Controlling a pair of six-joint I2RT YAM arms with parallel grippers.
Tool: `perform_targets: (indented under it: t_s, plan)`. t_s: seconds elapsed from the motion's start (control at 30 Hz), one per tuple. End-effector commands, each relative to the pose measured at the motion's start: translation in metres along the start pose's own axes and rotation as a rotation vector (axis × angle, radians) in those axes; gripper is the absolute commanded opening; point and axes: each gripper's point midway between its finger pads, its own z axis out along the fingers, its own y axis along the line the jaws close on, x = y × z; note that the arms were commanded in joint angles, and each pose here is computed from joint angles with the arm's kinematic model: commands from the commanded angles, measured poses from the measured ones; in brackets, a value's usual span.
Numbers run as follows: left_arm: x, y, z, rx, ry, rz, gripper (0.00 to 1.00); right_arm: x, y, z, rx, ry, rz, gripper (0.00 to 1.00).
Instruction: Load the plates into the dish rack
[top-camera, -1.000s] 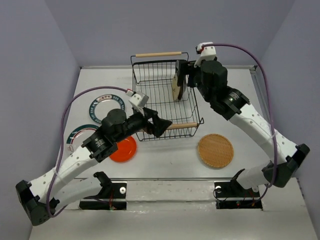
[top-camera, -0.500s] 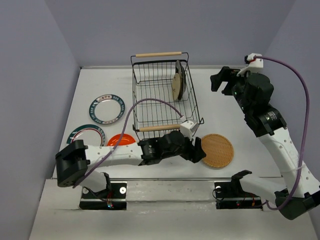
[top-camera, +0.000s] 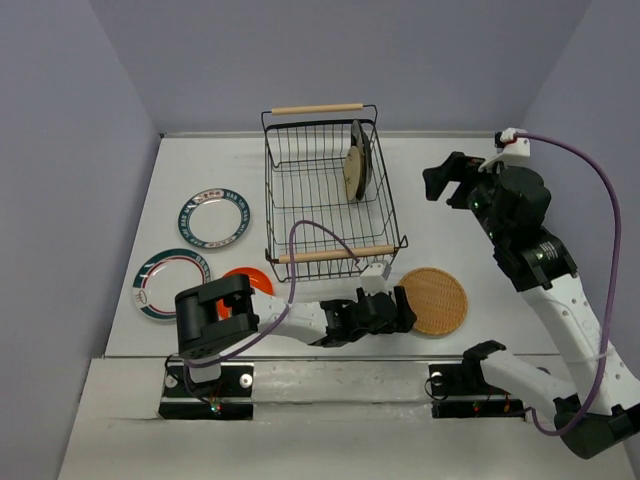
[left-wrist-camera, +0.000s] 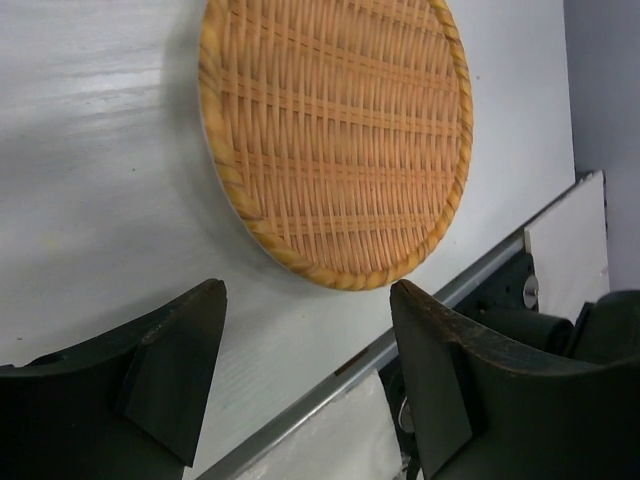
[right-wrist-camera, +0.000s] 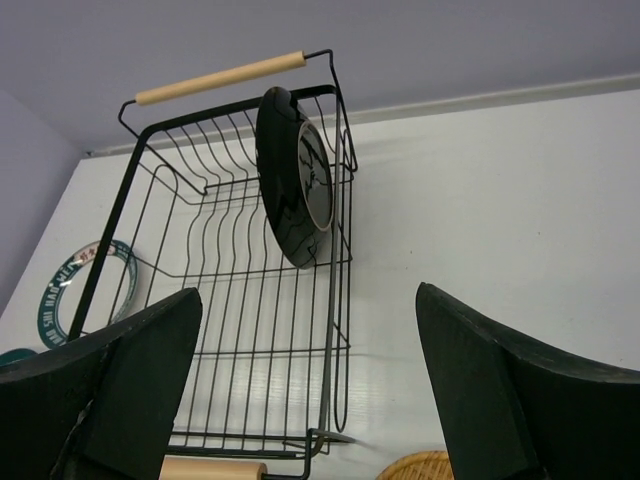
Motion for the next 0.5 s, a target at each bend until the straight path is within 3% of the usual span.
perform_targets:
  t_s: [0.0, 0.47]
  plan:
    - [-0.019, -0.005, 0.008, 0.008, -0.136, -0.148, 0.77, -0.016, 0.008, -0.017, -0.05, -0.058, 0.027, 0.93]
    - [-0.015, 0.016, 0.036, -0.064, -0.166, -0.168, 0.65, -0.031, 0.019, -0.034, -0.122, -0.092, 0.028, 0.87]
